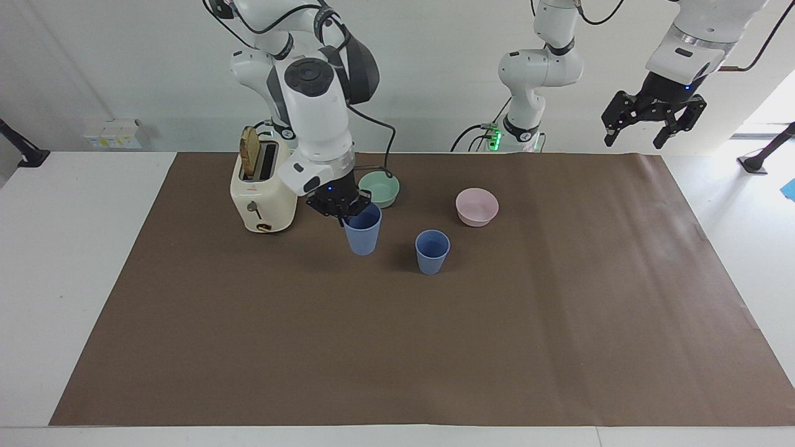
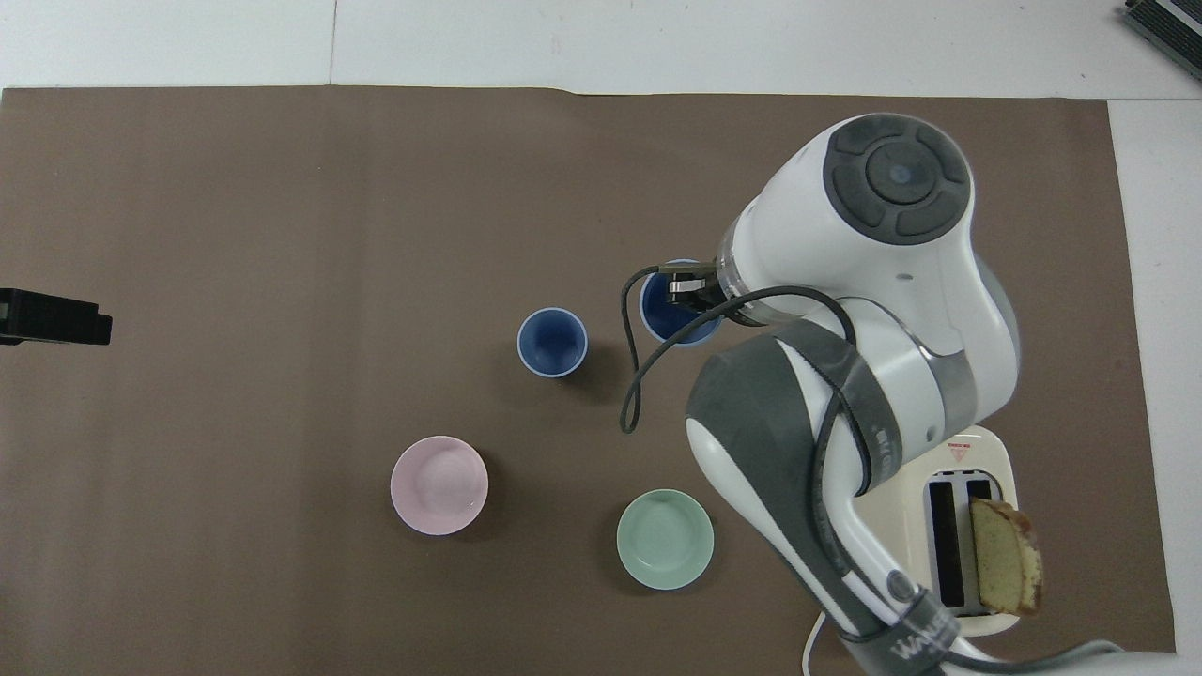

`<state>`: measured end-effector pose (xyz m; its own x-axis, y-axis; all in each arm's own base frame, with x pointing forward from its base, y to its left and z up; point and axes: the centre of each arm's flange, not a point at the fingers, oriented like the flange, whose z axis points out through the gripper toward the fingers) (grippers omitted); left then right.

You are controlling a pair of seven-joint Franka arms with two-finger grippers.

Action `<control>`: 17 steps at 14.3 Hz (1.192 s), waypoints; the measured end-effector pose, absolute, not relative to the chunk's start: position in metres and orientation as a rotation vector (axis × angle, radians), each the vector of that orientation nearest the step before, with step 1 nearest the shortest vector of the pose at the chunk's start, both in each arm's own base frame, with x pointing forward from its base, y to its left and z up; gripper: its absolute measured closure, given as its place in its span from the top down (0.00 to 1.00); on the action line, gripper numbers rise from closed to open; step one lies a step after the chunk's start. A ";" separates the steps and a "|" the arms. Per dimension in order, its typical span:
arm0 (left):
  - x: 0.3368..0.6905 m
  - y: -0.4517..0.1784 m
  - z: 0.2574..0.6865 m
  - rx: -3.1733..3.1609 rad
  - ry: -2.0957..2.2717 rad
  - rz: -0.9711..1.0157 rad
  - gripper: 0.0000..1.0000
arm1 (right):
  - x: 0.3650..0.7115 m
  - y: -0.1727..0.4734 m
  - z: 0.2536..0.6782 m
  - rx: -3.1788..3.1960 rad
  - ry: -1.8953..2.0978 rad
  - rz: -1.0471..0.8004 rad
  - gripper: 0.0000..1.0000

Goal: Stack blue cups with both arms
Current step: 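Carry the held blue cup with the right gripper over the center cup, then lower the held cup into the center blue cup and open the right gripper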

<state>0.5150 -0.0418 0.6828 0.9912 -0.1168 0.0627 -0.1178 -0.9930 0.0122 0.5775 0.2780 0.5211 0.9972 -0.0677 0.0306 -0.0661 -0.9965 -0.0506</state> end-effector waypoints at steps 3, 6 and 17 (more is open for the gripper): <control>0.513 -0.042 0.683 3.119 -0.185 0.086 1.00 | 0.560 0.326 0.535 -3.043 0.135 -0.063 0.05; 0.513 -0.039 0.683 3.120 -0.177 0.082 1.00 | 0.549 0.355 0.540 -3.006 0.120 -0.051 0.05; 0.513 -0.040 0.683 3.120 -0.178 0.080 1.00 | 0.565 0.378 0.491 -2.987 0.154 -0.040 0.05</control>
<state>0.5125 -0.0397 0.6833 0.9922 -0.1134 0.0523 -0.1142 -0.9934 0.0127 0.5649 0.3784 0.4914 0.9944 -0.1041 0.0187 -0.1001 -0.9835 -0.1506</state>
